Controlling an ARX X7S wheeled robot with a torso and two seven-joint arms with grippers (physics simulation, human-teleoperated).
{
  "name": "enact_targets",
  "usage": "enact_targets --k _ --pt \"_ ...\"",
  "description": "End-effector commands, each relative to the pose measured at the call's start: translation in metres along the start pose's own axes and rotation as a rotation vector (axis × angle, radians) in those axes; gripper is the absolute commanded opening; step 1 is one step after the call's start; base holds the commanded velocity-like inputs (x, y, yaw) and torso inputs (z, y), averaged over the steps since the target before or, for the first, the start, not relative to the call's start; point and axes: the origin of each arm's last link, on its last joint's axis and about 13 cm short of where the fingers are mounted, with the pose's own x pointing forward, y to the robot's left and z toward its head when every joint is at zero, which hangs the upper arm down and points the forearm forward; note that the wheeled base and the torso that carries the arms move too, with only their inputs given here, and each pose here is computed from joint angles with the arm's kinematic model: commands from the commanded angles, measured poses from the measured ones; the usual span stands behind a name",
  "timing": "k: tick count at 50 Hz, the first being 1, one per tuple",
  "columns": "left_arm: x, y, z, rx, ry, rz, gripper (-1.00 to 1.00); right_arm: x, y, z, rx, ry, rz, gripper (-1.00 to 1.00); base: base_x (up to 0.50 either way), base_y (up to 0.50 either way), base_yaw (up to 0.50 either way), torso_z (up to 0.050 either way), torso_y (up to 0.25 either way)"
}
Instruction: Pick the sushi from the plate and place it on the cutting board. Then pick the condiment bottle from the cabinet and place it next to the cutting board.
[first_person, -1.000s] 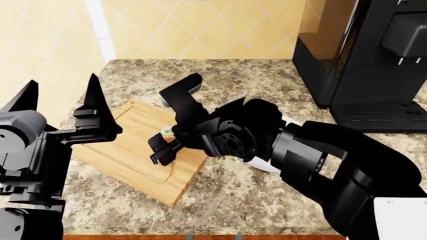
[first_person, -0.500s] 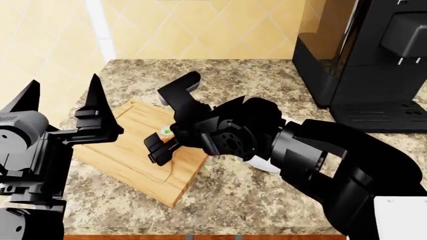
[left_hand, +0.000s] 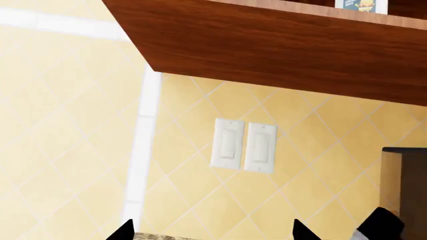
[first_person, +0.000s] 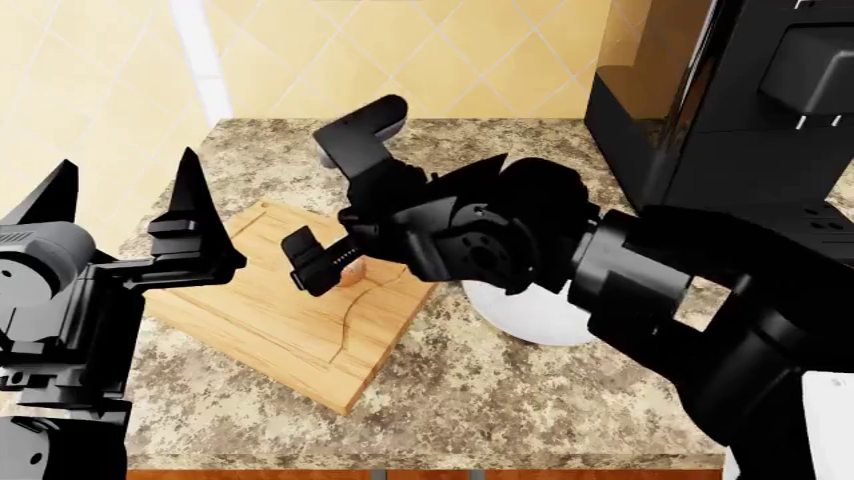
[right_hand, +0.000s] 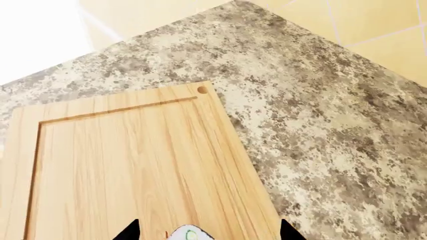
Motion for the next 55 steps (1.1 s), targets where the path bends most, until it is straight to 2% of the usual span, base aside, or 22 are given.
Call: enact_targets --k 1,8,14,19,23,25,30,36,37,39,40,43,44,47,50,55 --pt "0.000 -0.001 0.000 0.006 0.003 -0.001 1.00 -0.048 -0.008 0.025 -0.026 -0.129 -0.092 1.00 0.00 0.00 0.00 0.000 0.000" --pt "0.012 -0.008 0.012 0.009 0.012 0.007 1.00 -0.095 -0.010 0.038 -0.012 -0.282 -0.178 1.00 0.00 0.00 0.00 0.000 0.000" --pt "0.038 -0.021 0.052 -0.051 -0.023 0.004 1.00 -0.132 -0.003 0.038 0.002 -0.423 -0.255 1.00 0.00 0.00 0.00 0.000 0.000" --pt "0.083 -0.035 0.090 -0.101 -0.011 0.028 1.00 -0.163 0.009 0.027 0.011 -0.541 -0.323 1.00 0.00 0.00 0.00 0.000 0.000" --pt "0.114 -0.041 0.102 -0.138 0.015 0.051 1.00 -0.186 0.016 0.017 0.018 -0.628 -0.392 1.00 0.00 0.00 0.00 0.000 0.000" --pt "0.131 -0.044 0.101 -0.132 0.056 0.078 1.00 -0.195 0.019 0.010 0.022 -0.660 -0.413 1.00 0.00 0.00 0.00 0.000 0.000" --pt "0.178 -0.042 0.086 -0.143 0.138 0.184 1.00 -0.211 0.029 -0.006 0.026 -0.719 -0.440 1.00 0.00 0.00 0.00 0.000 0.000" --pt "0.238 -0.027 0.031 -0.252 0.365 0.293 1.00 -0.220 0.037 -0.019 0.031 -0.754 -0.450 1.00 0.00 0.00 0.00 0.000 0.000" --pt "0.245 -0.027 0.024 -0.257 0.380 0.288 1.00 -0.219 0.036 -0.021 0.034 -0.755 -0.451 1.00 0.00 0.00 0.00 0.000 0.000" --pt "0.260 -0.029 0.026 -0.262 0.335 0.292 1.00 -0.217 0.036 -0.025 0.041 -0.755 -0.452 1.00 0.00 0.00 0.00 0.000 0.000" --pt "0.253 -0.024 0.004 -0.280 0.430 0.335 1.00 -0.216 0.035 -0.028 0.044 -0.755 -0.452 1.00 0.00 0.00 0.00 0.000 0.000" --pt "0.249 -0.021 -0.009 -0.316 0.422 0.351 1.00 -0.215 0.033 -0.033 0.053 -0.758 -0.455 1.00 0.00 0.00 0.00 0.000 0.000" --pt "0.248 -0.020 -0.014 -0.307 0.403 0.356 1.00 -0.215 0.033 -0.034 0.053 -0.761 -0.456 1.00 0.00 0.00 0.00 0.000 0.000" --pt "0.243 -0.013 -0.027 -0.366 0.382 0.270 1.00 -0.219 0.035 -0.033 0.040 -0.786 -0.464 1.00 0.00 0.00 0.00 0.000 0.000" --pt "0.234 -0.005 -0.042 -0.444 0.417 0.225 1.00 -0.226 0.040 -0.030 0.021 -0.833 -0.476 1.00 0.00 0.00 0.00 0.000 0.000" --pt "0.221 -0.005 -0.067 -0.480 0.437 0.155 1.00 -0.240 0.043 -0.022 0.010 -0.932 -0.525 1.00 0.00 0.00 0.00 0.000 0.000"
